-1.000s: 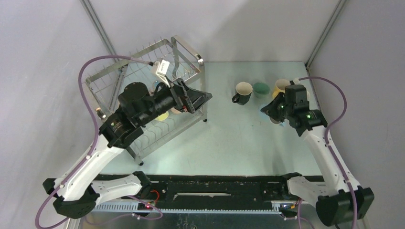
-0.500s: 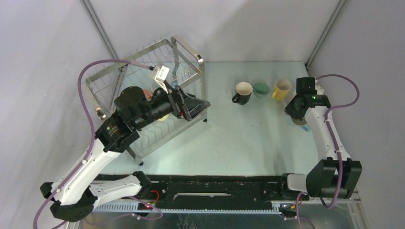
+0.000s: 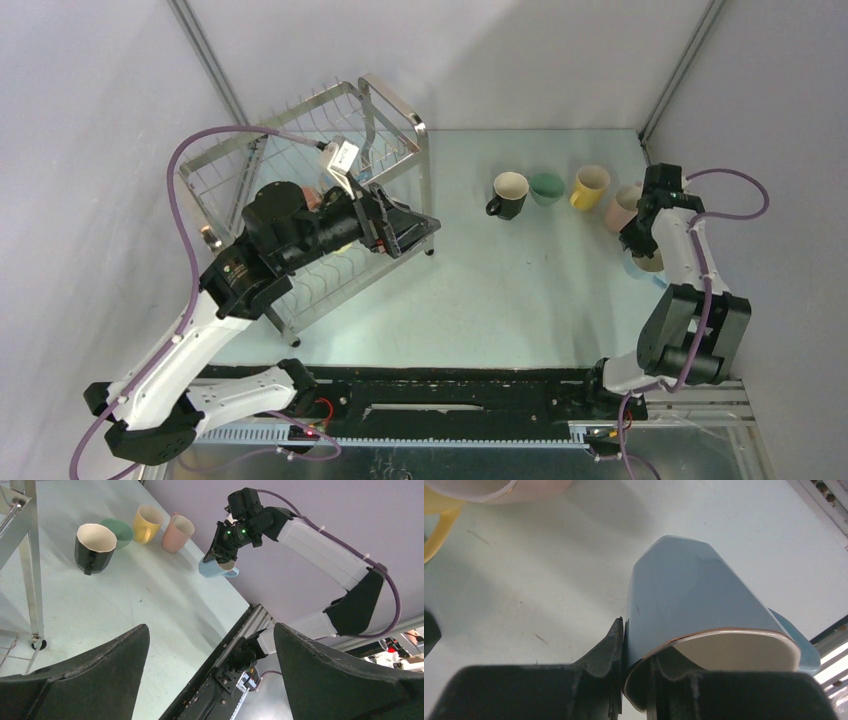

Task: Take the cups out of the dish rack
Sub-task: Place the cup at the center of the board.

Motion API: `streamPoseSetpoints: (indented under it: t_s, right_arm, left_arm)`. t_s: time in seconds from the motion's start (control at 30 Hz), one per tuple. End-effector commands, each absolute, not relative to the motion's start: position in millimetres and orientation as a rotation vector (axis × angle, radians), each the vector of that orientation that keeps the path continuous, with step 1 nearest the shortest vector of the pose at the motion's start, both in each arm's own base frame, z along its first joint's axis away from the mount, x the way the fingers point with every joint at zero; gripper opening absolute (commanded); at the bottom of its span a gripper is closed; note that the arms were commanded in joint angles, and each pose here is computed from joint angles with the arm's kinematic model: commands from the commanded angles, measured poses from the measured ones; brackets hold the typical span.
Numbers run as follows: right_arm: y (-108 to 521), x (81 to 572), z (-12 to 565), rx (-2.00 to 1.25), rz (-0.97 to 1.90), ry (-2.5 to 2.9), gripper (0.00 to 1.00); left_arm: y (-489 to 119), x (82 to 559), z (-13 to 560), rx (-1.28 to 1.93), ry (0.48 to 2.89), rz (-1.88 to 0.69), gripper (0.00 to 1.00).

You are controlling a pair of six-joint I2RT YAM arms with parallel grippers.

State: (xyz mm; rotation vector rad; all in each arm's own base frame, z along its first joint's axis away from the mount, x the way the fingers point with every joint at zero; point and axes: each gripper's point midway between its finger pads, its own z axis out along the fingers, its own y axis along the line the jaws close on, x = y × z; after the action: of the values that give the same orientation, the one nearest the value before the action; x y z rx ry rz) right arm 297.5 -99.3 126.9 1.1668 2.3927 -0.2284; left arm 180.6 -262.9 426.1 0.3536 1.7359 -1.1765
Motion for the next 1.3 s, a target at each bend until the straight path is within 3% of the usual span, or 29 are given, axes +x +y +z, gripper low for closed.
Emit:
streamPoseSetpoints:
  t_s: [0.0,0.37,0.87,1.27]
  right_arm:
    - [-121.8,327.0,138.7,1.163,-0.223,2.292,0.0]
    - [-137.0,333.3,102.4,1.23,-0.194,2.352,0.0]
    - [-136.3,340.3,100.4,1.211,-0.157,2.357,0.42]
    - [-134.4,335.2,138.7,1.161,-0.145,2.308,0.56]
  left_arm:
    - [-260.9,175.6,430.0,0.378,1.728,-1.174,1.0]
    - [-259.5,178.3,421.3,0.365,1.765,-1.147,1.0]
    - [-265.9,183.0,411.2,0.39,1.799,-1.126,1.0]
    - [-264.4,185.5,399.9,0.411,1.822,-1.083,1.0]
